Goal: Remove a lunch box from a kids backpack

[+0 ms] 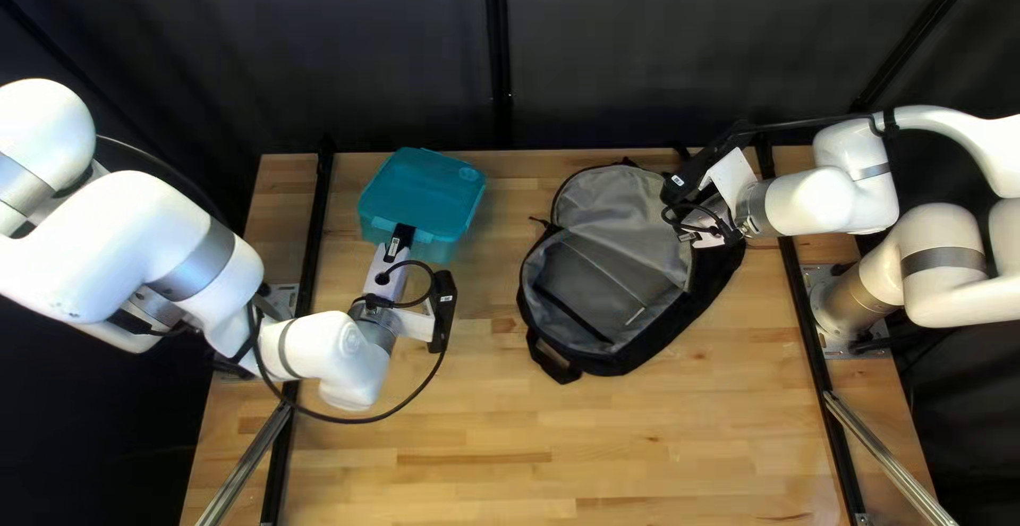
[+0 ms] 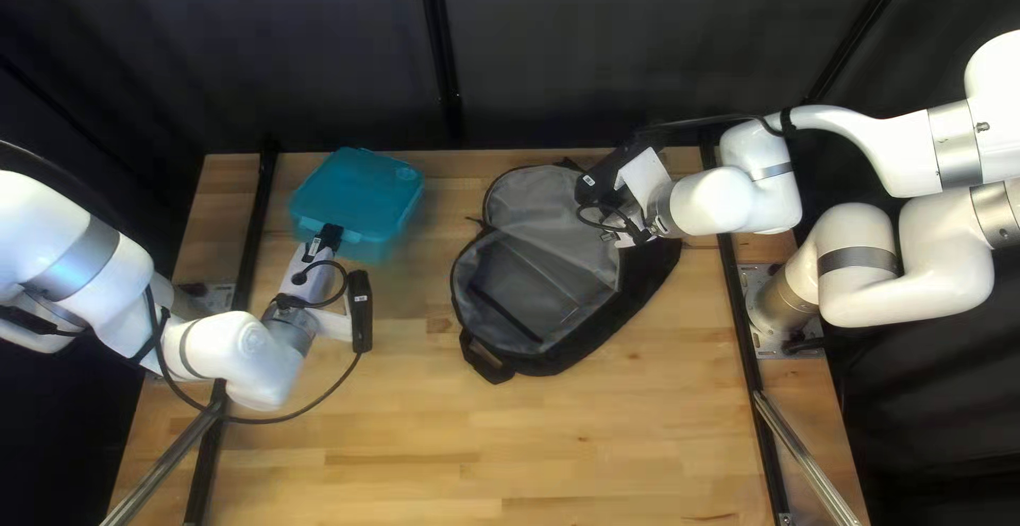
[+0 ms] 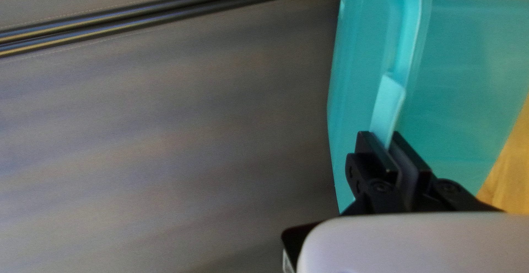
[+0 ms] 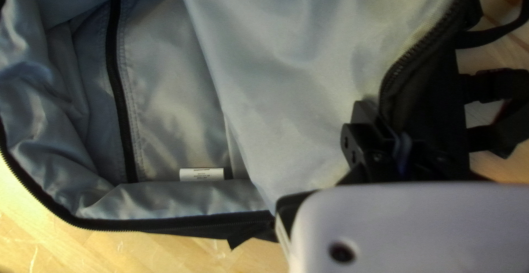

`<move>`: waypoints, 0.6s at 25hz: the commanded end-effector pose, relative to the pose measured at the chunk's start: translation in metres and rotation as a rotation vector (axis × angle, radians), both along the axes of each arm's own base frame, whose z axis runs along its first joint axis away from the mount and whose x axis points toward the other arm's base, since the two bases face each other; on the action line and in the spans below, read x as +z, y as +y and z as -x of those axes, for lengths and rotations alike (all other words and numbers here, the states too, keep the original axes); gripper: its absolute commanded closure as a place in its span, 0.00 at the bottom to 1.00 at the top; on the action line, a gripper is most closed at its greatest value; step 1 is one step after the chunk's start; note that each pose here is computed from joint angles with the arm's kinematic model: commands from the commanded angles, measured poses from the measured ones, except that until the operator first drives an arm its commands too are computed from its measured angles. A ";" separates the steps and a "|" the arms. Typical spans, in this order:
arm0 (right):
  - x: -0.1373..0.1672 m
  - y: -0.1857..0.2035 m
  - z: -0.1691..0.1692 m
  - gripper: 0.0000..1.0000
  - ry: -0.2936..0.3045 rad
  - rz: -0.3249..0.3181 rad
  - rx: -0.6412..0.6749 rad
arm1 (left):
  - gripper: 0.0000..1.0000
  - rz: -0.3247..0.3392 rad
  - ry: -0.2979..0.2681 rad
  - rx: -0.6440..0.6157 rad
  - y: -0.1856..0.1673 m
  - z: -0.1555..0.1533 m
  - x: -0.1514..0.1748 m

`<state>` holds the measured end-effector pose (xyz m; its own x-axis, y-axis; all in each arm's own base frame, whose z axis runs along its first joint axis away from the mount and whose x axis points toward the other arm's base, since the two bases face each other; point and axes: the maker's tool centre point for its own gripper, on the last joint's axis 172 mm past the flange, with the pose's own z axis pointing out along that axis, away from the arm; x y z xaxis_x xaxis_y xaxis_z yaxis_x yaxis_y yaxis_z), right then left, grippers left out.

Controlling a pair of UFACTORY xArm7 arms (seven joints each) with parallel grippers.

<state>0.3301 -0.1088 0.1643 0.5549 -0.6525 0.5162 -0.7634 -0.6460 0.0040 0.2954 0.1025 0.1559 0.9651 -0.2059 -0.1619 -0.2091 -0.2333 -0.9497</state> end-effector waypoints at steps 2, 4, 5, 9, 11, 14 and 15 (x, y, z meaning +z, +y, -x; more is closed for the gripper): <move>0.000 0.000 0.000 1.00 0.000 0.000 0.000 | 1.00 0.020 -0.003 0.033 -0.016 -0.008 -0.014; 0.000 0.000 0.000 1.00 0.000 0.000 0.000 | 1.00 0.034 -0.008 0.058 -0.020 -0.011 -0.025; 0.000 0.000 0.000 1.00 0.000 0.000 0.000 | 1.00 0.042 -0.014 0.068 -0.023 -0.012 -0.031; 0.000 0.000 0.000 1.00 0.000 0.000 0.000 | 1.00 0.078 -0.040 0.117 -0.027 -0.013 -0.043; 0.000 0.000 0.000 1.00 0.000 0.000 0.000 | 1.00 0.094 -0.054 0.139 -0.030 -0.014 -0.043; 0.000 0.000 0.000 1.00 0.000 0.000 0.000 | 1.00 0.127 -0.076 0.179 -0.037 -0.018 -0.041; 0.000 0.000 0.000 1.00 0.000 0.000 0.000 | 0.96 0.137 -0.082 0.191 -0.039 -0.018 -0.041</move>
<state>0.3301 -0.1088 0.1643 0.5549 -0.6525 0.5162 -0.7634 -0.6460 0.0040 0.3118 0.0679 0.1145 0.9950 -0.0585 -0.0805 -0.0964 -0.3666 -0.9254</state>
